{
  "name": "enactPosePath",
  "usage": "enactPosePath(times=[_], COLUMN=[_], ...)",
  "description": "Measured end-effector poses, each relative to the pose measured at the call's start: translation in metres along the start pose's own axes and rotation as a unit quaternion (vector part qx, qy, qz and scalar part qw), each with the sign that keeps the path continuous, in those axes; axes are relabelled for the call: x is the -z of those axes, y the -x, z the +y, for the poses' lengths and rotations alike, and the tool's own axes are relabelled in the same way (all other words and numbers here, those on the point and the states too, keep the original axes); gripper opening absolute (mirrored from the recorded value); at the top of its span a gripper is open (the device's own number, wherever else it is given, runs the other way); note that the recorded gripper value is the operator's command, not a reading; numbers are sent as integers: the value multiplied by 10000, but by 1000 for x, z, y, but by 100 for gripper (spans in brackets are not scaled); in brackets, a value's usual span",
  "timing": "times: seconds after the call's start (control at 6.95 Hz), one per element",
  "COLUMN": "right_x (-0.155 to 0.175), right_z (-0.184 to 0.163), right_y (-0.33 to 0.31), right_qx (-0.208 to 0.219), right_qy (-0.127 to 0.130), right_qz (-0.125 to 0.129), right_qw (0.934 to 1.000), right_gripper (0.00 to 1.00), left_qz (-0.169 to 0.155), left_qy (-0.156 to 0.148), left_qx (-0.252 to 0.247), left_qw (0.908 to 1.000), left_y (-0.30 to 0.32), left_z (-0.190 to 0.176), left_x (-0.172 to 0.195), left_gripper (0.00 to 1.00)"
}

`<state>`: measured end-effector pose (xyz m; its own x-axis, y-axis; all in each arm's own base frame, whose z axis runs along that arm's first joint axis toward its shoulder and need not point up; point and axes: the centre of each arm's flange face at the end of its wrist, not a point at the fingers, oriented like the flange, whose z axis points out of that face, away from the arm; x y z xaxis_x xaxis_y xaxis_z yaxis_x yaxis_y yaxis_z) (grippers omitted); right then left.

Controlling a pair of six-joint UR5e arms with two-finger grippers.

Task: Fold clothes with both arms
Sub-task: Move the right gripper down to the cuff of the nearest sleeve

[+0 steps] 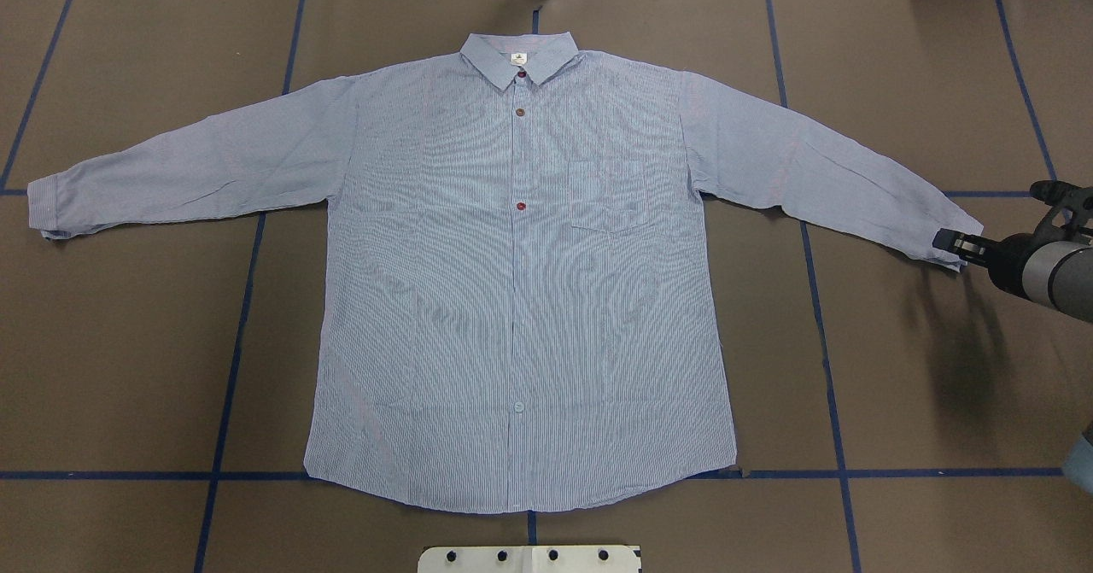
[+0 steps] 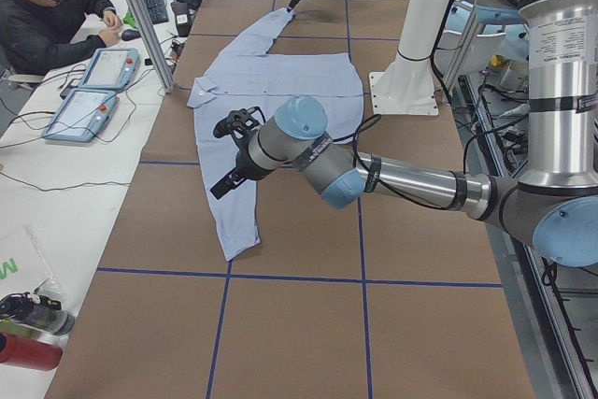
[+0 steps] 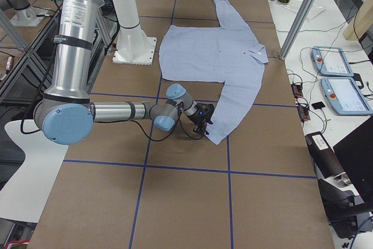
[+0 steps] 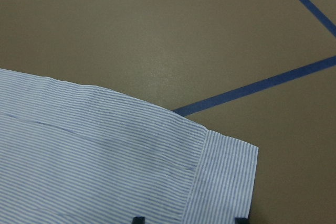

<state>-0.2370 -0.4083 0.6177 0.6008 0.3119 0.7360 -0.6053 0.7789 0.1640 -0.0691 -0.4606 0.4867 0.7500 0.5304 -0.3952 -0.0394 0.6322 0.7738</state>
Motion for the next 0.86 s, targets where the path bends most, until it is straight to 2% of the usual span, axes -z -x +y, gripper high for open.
enactPosePath(times=[0.29,0.72,0.86], right_x=[-6,-11,-12], right_z=[4,13,15], right_y=[-5,-7,-5], right_qx=[26,1,-12], right_qy=[6,-14,-22], right_qz=[74,132,134], right_qw=[10000,9999,9999], right_gripper=[65,12,0], left_qz=[0,0,0], left_qy=[2,5,6], left_qx=[2,5,5], left_qw=[10000,10000,10000], left_y=[0,0,0], left_z=[0,1,1], left_x=[0,0,0], left_gripper=[100,100,100])
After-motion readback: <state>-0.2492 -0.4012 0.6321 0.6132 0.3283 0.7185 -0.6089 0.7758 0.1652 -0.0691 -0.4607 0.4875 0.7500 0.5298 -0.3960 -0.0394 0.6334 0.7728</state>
